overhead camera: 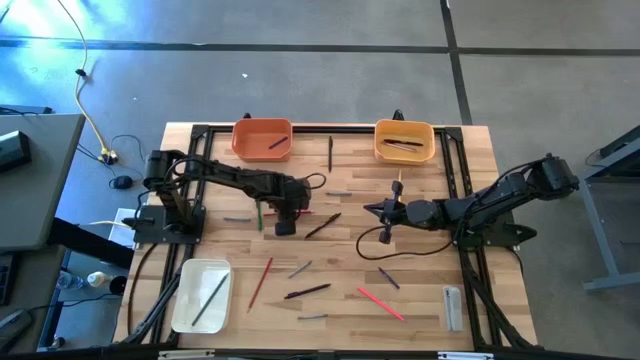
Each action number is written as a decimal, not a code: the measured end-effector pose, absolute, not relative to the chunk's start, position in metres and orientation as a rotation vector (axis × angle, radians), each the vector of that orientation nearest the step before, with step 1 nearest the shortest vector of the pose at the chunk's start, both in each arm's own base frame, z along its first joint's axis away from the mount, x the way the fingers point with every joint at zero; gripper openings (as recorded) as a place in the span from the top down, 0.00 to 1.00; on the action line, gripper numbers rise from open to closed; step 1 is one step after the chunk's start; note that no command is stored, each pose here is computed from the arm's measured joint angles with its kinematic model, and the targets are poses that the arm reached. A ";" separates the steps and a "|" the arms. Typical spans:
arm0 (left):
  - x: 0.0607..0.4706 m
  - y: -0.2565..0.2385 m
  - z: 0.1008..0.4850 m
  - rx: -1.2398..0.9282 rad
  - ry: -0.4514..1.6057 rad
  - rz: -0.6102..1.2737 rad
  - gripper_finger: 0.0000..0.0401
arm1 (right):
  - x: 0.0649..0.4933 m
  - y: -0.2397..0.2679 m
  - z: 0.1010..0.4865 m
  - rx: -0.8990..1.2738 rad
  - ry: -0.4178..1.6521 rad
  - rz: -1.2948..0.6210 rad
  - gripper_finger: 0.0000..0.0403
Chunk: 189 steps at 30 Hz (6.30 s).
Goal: Sort crayons/erasers/pens/pencils in bins
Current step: Put the red colored pencil into the white bin
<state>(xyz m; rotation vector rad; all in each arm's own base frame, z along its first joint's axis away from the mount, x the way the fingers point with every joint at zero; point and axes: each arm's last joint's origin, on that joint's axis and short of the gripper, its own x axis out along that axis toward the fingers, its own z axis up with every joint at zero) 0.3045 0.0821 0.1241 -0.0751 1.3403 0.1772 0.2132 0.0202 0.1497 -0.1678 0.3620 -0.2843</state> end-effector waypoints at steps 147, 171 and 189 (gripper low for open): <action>0.231 0.044 0.166 -0.039 0.972 0.241 0.93 | 0.390 -0.034 0.112 0.020 0.876 0.014 0.94; 0.234 0.046 0.144 0.124 1.114 0.230 0.66 | 0.394 -0.035 0.112 0.023 0.823 0.007 1.00; 0.243 0.049 0.123 0.188 1.168 0.240 0.76 | 0.396 -0.034 0.114 0.031 0.798 0.007 1.00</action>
